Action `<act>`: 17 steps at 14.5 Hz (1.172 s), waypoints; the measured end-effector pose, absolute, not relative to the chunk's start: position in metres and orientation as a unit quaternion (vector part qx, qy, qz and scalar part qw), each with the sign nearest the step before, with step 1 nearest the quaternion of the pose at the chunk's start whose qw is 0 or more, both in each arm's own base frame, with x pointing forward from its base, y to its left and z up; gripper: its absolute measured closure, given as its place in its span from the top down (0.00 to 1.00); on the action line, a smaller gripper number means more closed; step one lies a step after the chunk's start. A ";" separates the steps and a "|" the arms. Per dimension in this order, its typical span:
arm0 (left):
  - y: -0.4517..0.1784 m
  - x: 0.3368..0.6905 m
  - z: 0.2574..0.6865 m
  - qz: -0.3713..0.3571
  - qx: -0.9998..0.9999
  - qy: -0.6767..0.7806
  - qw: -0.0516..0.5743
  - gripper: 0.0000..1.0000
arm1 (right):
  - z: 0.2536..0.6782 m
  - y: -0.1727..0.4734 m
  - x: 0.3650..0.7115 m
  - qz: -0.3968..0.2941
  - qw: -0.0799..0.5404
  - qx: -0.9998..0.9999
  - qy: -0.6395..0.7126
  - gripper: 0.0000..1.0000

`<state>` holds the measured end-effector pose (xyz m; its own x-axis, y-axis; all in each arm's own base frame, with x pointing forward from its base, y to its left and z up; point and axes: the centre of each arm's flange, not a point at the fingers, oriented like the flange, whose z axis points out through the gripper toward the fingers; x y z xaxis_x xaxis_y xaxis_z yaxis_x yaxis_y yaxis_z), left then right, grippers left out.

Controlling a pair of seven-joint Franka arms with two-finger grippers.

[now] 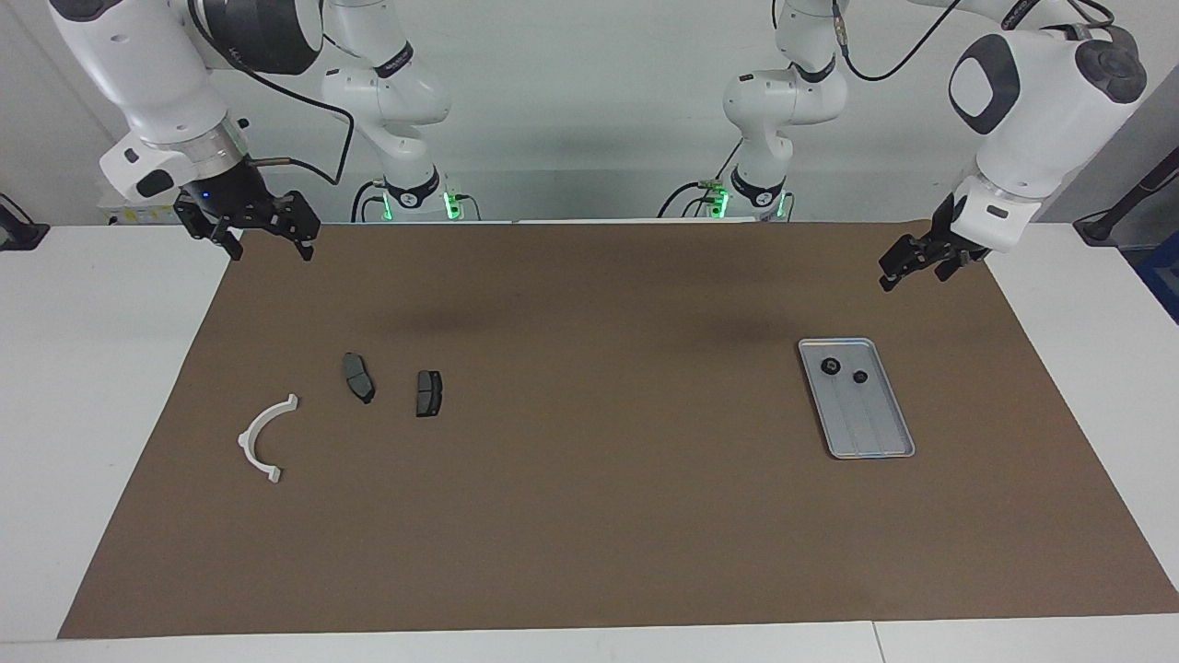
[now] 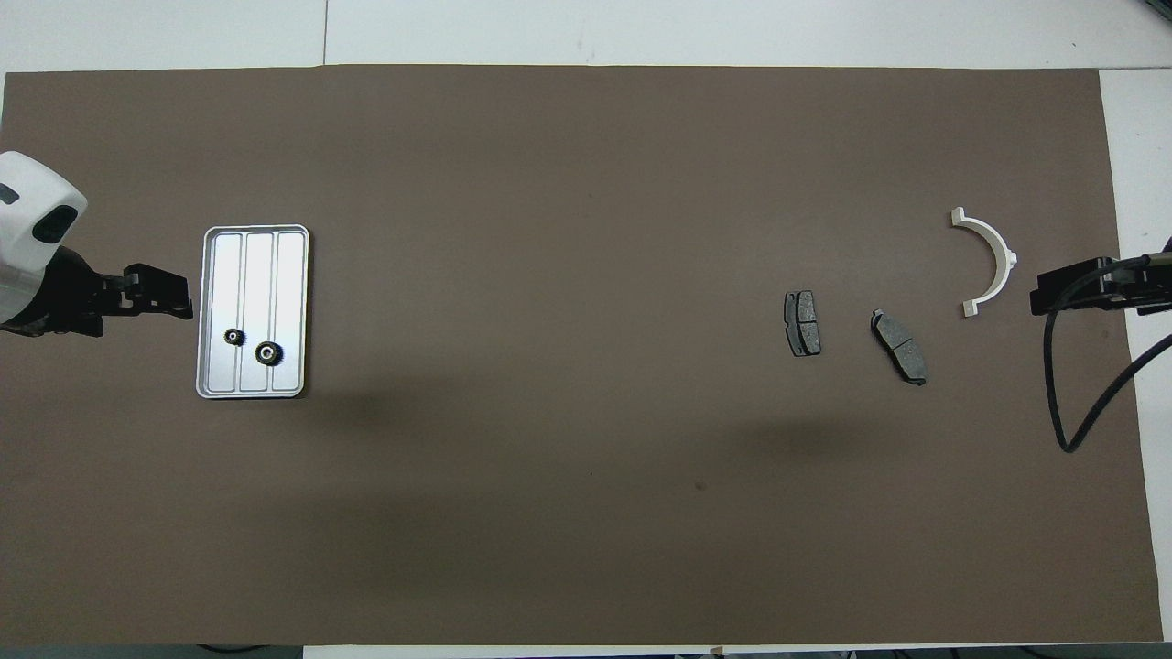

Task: Place bearing gear from tray to pile
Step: 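Reach the left gripper down to the tray and grasp a bearing gear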

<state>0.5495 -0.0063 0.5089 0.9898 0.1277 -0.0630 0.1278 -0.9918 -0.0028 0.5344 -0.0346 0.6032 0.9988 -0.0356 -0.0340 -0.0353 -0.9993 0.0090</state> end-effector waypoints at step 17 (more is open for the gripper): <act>-0.022 0.534 0.317 -0.027 0.985 0.169 -0.006 0.60 | 0.599 -0.035 0.534 -0.021 0.004 1.000 -0.017 1.00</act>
